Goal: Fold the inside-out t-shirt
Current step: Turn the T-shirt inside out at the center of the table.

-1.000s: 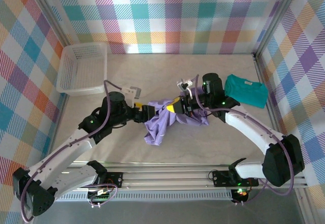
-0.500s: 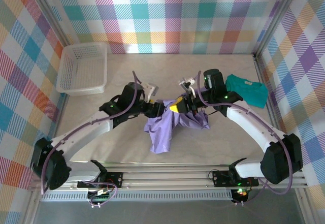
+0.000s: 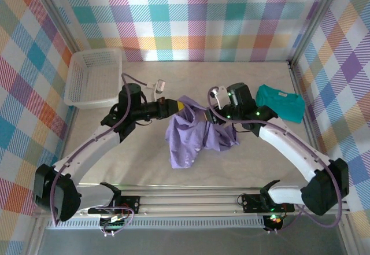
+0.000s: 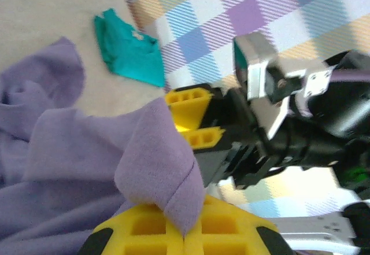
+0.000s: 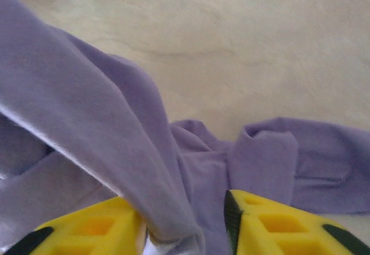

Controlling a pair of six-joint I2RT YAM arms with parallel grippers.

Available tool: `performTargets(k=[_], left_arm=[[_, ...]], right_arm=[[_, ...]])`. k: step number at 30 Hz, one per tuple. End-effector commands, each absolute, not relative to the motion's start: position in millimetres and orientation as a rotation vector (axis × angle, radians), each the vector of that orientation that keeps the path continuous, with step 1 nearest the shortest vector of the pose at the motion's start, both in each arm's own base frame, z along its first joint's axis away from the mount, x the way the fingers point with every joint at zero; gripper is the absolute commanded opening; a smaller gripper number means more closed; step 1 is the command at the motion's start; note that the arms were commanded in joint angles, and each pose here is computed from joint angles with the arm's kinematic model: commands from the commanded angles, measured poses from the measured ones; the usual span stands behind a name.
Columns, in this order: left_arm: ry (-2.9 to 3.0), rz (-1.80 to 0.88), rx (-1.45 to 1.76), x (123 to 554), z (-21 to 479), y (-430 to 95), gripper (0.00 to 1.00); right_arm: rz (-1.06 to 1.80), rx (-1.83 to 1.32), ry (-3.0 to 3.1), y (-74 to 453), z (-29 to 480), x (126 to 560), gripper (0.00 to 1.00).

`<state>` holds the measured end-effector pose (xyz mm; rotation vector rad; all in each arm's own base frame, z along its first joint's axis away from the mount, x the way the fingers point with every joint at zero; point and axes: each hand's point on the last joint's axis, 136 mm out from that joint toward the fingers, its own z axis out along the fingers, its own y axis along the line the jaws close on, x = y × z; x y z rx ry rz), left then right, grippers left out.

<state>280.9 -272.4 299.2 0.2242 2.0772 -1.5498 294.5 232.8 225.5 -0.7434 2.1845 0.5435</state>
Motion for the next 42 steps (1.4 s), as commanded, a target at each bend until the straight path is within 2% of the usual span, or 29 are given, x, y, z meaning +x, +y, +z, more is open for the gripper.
performTargets(k=[1,5,11,16,17,19,20,22,24,26,31,35,38,42], left_arm=[[2.028,-1.609,0.235,267.0,326.2,-270.4,0.00],[2.031,-1.548,0.229,270.7,323.8,-266.5,0.00],[2.042,-1.543,0.230,274.7,319.5,-268.4,0.00],[2.030,-1.542,0.239,273.0,322.5,-267.8,0.00],[2.023,-1.541,0.241,272.5,324.6,-267.1,0.00],[2.009,-1.529,0.231,273.5,329.4,-263.6,0.00],[1.998,-1.523,0.215,275.0,332.7,-260.6,0.00],[1.942,-1.540,0.185,278.3,346.7,-252.1,0.00],[1.879,-1.568,0.165,279.3,360.9,-245.5,0.00],[1.844,-1.574,0.167,278.6,368.7,-242.6,0.00],[1.858,-1.539,0.209,278.7,361.7,-243.6,0.00],[1.876,-1.519,0.227,278.6,355.9,-244.1,0.00],[1.884,-1.529,0.229,278.5,355.1,-245.5,0.00],[1.895,-1.528,0.231,278.3,352.2,-245.8,0.00]], right_arm=[[0.690,-0.877,1.954,250.4,262.9,265.5,0.47],[0.852,-0.955,1.759,266.1,286.9,228.4,0.54],[0.900,-1.071,1.653,295.8,297.2,199.7,0.53],[0.767,-0.997,1.876,306.3,253.1,237.6,0.49],[0.726,-0.970,1.925,304.2,241.8,245.7,0.45],[0.663,-0.952,2.021,300.0,216.1,254.2,0.24],[0.653,-0.951,2.052,297.9,206.9,253.3,0.17],[0.675,-0.959,2.092,293.2,186.6,244.0,0.11],[0.728,-0.967,2.098,291.8,173.5,232.9,0.13],[0.800,-1.029,2.076,296.1,171.2,219.6,0.21],[0.889,-1.096,1.749,303.5,248.1,204.8,0.36],[0.908,-1.080,1.641,309.3,283.5,207.2,0.39],[0.865,-1.107,1.650,315.8,278.8,217.7,0.42],[0.878,-1.094,1.663,325.8,275.2,227.6,0.41]])
